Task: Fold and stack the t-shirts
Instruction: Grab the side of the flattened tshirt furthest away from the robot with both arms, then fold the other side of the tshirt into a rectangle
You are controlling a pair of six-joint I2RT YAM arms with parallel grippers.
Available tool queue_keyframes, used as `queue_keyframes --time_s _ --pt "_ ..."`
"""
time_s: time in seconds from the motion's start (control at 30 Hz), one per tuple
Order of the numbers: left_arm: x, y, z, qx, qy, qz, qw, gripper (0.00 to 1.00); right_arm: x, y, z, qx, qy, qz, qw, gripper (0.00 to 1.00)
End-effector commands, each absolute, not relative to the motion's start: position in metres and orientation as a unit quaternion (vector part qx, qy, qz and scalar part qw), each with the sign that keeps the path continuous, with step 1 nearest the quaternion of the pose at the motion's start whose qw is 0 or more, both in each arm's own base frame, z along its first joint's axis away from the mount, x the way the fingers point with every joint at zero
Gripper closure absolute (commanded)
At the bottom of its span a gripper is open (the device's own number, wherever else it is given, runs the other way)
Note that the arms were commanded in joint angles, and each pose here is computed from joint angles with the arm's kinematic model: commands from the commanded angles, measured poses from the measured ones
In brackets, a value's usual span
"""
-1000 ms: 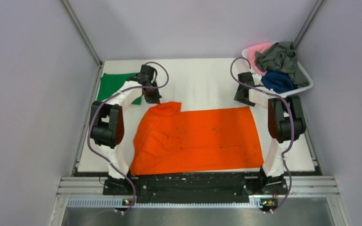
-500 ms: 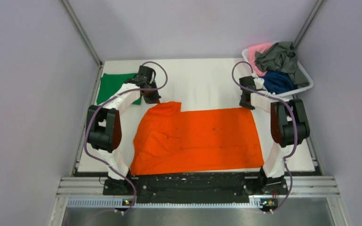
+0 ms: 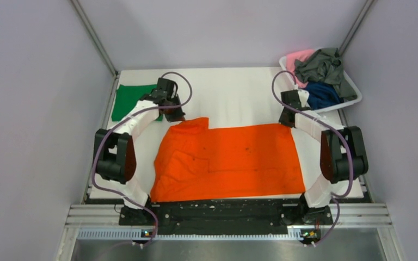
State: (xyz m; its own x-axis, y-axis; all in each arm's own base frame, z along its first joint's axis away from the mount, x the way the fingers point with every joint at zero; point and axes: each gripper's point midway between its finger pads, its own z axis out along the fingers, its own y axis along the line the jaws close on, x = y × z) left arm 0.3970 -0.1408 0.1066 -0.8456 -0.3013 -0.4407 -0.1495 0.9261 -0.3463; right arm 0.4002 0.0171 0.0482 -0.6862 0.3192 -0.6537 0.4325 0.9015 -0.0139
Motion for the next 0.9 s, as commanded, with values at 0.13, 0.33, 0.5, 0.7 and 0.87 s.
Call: queue_keyframes --time_s 0.13,0.33,0.5,0.7,0.87 --pt "0.372 -0.152 0.137 -0.111 0.933 -0.195 0.281 1.00 0.373 0.027 0.080 0.184 0.911 -0.036 0.367 1.00" --pt "0.330 -0.145 0.140 -0.118 0.929 -0.204 0.286 1.00 0.337 0.022 0.091 0.184 0.910 -0.038 0.369 1.00" --pt "0.291 -0.142 0.147 -0.121 0.922 -0.228 0.290 1.00 0.313 0.015 0.105 0.188 0.905 -0.044 0.378 1.00" --pt "0.252 -0.130 0.162 -0.120 0.914 -0.231 0.311 1.00 0.292 0.005 0.115 0.187 0.904 -0.061 0.380 1.00" --pt "0.222 -0.125 0.159 -0.129 0.915 -0.239 0.298 1.00 0.280 0.003 0.119 0.191 0.902 -0.059 0.382 1.00"
